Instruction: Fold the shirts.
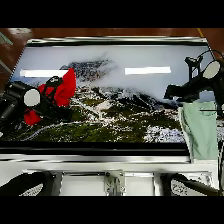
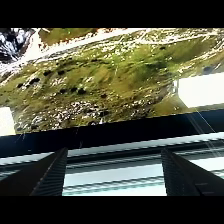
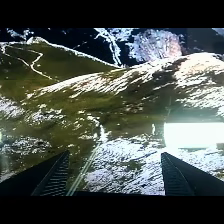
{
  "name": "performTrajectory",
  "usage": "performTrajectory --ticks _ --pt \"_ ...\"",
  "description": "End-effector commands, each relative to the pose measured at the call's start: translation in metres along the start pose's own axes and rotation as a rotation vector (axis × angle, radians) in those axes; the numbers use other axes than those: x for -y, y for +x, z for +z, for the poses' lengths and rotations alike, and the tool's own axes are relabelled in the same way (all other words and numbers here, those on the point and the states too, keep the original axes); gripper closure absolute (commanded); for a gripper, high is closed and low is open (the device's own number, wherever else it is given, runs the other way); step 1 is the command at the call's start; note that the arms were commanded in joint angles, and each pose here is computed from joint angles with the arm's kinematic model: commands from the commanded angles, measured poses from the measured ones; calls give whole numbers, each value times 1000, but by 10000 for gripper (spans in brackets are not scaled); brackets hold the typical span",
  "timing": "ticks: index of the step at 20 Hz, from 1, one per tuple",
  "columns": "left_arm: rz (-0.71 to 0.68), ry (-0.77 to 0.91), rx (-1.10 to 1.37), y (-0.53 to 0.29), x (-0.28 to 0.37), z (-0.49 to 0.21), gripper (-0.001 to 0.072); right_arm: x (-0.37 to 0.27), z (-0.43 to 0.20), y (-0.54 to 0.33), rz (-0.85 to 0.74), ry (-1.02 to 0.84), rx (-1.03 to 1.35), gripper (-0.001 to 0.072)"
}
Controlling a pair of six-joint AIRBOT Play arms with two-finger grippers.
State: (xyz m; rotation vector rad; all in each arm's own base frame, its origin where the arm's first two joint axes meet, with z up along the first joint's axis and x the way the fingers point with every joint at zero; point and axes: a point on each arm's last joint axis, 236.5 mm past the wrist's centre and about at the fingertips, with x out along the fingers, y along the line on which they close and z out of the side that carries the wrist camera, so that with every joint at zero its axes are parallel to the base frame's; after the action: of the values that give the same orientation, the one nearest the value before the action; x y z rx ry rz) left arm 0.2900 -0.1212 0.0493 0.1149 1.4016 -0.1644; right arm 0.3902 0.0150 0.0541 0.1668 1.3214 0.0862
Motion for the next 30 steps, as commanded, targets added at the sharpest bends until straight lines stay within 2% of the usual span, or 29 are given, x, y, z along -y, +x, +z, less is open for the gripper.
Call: performTrajectory --ticks 1,16,28,30 --pt "0 0 0 0 0 0 1 0 0 0 0 0 0 28" --pt "0 0 0 0 0 0 1 0 0 0 0 0 0 27" --pt "-19 -9 65 0 5 15 2 2 43 -4 -8 9 184 28" --pt "21 -12 196 -2 -9 49 3 2 50 -5 -7 3 210 27"
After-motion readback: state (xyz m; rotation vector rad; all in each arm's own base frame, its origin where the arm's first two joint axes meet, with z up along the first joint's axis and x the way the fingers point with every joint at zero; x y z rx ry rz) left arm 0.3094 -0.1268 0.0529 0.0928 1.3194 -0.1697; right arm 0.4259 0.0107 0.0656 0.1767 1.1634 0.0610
